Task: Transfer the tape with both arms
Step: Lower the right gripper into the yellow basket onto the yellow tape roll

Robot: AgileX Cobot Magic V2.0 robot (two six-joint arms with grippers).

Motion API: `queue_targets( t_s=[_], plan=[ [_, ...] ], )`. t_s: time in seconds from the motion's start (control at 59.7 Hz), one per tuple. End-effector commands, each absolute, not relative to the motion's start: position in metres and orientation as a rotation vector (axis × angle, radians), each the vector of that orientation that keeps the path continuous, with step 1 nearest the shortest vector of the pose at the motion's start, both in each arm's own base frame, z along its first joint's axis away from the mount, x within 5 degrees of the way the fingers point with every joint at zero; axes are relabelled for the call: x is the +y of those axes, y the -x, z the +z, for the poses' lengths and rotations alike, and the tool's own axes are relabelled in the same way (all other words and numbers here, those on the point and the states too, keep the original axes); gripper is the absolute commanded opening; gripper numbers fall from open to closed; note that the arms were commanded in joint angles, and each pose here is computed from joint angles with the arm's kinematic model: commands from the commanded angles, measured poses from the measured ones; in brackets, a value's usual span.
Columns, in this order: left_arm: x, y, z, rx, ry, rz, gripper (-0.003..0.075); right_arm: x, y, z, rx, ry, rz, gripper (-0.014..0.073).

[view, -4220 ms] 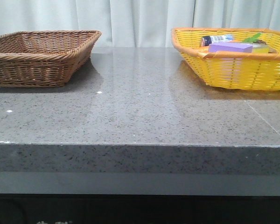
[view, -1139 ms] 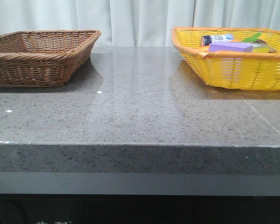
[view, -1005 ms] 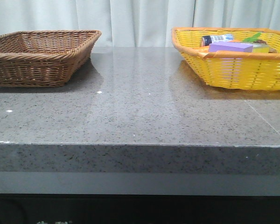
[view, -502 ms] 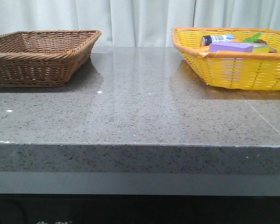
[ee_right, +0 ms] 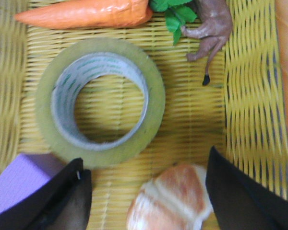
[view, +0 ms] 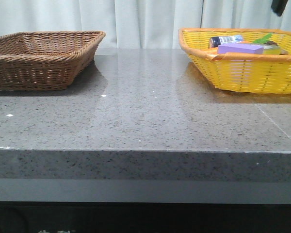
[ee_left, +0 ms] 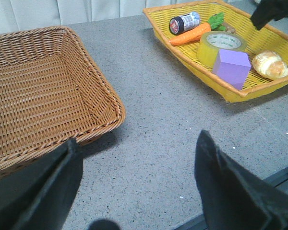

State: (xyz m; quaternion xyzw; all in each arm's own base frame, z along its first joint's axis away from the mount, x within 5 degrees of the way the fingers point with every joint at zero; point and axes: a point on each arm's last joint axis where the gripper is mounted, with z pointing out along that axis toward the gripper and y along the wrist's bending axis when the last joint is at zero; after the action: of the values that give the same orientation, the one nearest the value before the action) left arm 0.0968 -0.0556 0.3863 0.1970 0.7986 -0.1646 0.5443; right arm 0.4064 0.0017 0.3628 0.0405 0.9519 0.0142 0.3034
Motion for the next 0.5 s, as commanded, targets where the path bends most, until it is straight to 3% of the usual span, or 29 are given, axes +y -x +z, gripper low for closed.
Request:
queue_targets(
  t_s=[0.0, 0.486],
  plan=[
    [-0.057, -0.098, 0.403, 1.798, -0.442, -0.423, 0.0494, -0.003, -0.415, 0.383, 2.440, -0.089, 0.002, 0.0524],
    [-0.057, -0.098, 0.403, 1.798, -0.442, -0.423, 0.0494, -0.002, -0.466, 0.330, 2.515, -0.088, 0.006, 0.0442]
  ],
)
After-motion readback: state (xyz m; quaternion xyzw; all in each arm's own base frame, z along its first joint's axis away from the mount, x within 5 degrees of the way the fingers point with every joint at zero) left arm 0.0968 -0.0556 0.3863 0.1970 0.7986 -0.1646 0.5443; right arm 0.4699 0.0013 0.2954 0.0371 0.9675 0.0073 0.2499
